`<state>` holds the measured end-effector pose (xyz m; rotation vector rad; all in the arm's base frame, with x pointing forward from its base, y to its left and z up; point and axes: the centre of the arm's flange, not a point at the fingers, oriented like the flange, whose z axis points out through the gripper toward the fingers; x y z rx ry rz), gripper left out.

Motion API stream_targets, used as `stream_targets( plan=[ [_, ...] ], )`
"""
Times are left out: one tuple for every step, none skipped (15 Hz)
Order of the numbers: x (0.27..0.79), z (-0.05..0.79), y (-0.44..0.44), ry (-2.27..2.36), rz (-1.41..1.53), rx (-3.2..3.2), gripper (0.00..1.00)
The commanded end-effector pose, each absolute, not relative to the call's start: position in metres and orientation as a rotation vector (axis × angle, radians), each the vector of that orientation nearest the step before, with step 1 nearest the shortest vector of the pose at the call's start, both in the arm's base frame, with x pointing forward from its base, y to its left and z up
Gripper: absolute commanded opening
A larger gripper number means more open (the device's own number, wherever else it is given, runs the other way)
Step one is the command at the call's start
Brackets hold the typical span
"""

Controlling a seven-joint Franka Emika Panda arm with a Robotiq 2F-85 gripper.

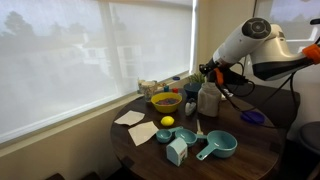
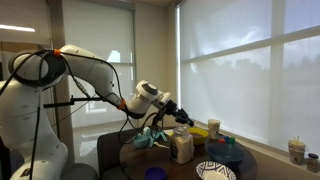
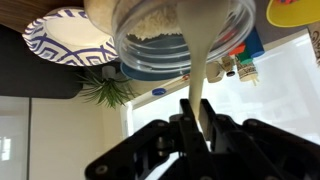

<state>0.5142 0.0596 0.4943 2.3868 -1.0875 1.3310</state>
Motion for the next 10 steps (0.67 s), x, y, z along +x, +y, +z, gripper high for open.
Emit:
stream_targets(
  plan=[
    [0.513,0.486,0.062,-1.060,1.325,2.391,0.03],
    [0.512,0.486,0.062,-1.070,1.301,2.409,0.03],
    [0.512,0.486,0.061,-1.074,1.280,2.424,0.03],
    [0.512,0.486,0.060,-1.076,1.262,2.426,0.03],
    [0.513,0.486,0.057,-1.071,1.246,2.424,0.03],
    [0.513,0.486,0.055,-1.078,1.231,2.412,0.03],
    [0.514,0.487,0.053,-1.091,1.210,2.412,0.03],
    [0.515,0.488,0.051,-1.106,1.200,2.404,0.03],
    [0.515,0.489,0.048,-1.128,1.182,2.405,0.03],
    [0.516,0.491,0.047,-1.155,1.156,2.416,0.03]
  ],
)
